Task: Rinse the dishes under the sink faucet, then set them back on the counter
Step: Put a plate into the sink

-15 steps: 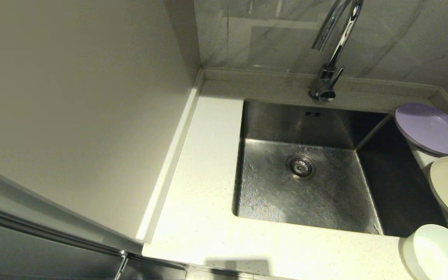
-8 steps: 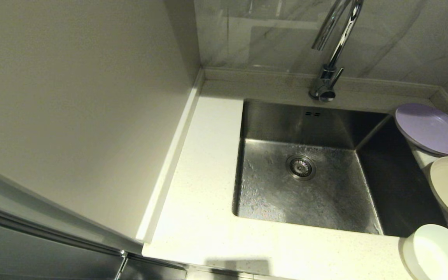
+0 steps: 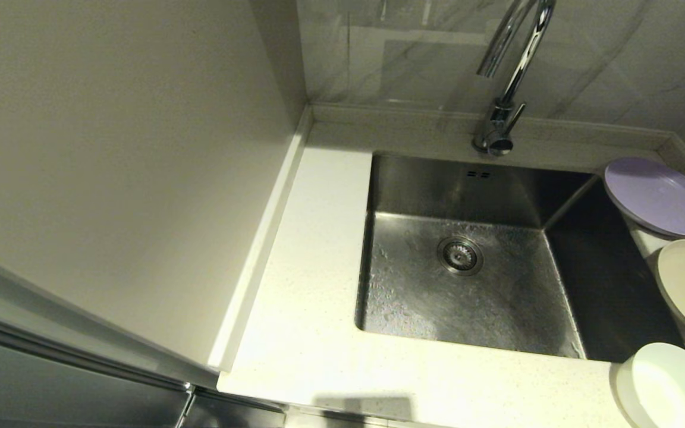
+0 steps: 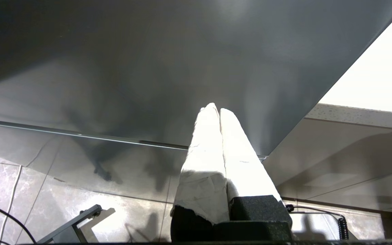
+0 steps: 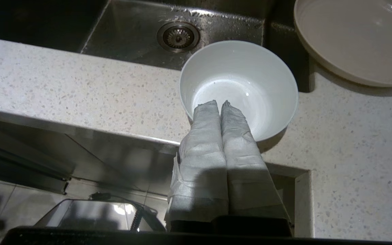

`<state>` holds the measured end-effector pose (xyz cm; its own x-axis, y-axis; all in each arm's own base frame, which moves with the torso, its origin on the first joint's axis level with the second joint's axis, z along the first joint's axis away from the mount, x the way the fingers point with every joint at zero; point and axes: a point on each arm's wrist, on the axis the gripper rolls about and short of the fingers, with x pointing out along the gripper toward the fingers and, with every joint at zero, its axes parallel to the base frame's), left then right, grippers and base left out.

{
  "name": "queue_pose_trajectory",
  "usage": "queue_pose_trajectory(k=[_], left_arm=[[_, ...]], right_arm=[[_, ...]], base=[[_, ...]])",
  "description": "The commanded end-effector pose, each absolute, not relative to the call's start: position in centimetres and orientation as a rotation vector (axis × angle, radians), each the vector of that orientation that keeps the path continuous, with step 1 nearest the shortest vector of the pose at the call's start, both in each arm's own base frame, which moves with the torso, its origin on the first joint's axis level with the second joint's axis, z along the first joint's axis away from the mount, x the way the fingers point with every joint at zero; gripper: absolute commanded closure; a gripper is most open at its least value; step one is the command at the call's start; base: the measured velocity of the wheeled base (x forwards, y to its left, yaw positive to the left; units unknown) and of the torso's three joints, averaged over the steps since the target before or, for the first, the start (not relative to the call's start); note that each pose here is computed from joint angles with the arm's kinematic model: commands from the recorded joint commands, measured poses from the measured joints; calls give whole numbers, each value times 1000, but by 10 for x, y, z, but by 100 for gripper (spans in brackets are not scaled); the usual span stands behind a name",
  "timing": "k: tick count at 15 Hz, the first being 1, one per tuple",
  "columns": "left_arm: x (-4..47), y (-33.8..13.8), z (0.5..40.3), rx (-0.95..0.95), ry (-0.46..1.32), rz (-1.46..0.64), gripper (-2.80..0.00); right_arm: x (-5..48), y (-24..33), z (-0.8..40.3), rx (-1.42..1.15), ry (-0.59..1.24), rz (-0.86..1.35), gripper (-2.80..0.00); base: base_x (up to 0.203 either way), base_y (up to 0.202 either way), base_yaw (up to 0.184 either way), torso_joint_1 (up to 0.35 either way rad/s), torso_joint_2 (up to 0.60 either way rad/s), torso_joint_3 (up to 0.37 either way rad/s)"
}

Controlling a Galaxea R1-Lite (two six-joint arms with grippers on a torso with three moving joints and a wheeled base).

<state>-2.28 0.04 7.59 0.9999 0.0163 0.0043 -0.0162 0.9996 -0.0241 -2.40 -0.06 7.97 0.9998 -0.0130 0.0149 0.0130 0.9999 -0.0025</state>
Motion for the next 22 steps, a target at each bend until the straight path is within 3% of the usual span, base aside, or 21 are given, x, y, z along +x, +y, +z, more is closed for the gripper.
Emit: queue_pose_trajectory(k=[1,9,15,22], left_arm=[[-23,0,76,-25,-8,17,0],[-23,0,76,-25,-8,17,0],[-23,0,76,-25,-8,17,0],[-23,0,76,-25,-8,17,0]], right_arm=[[-29,-1,96,-2,-60,-13,0],[-21,-2,183,1,-31,-53,0],[13,-1,271,83,164,-66,0],[70,-3,274,-11,489,-145,0]], base=[[0,0,0,0,0,0],[0,0,0,0,0,0],[0,0,0,0,0,0],[0,0,0,0,0,0]])
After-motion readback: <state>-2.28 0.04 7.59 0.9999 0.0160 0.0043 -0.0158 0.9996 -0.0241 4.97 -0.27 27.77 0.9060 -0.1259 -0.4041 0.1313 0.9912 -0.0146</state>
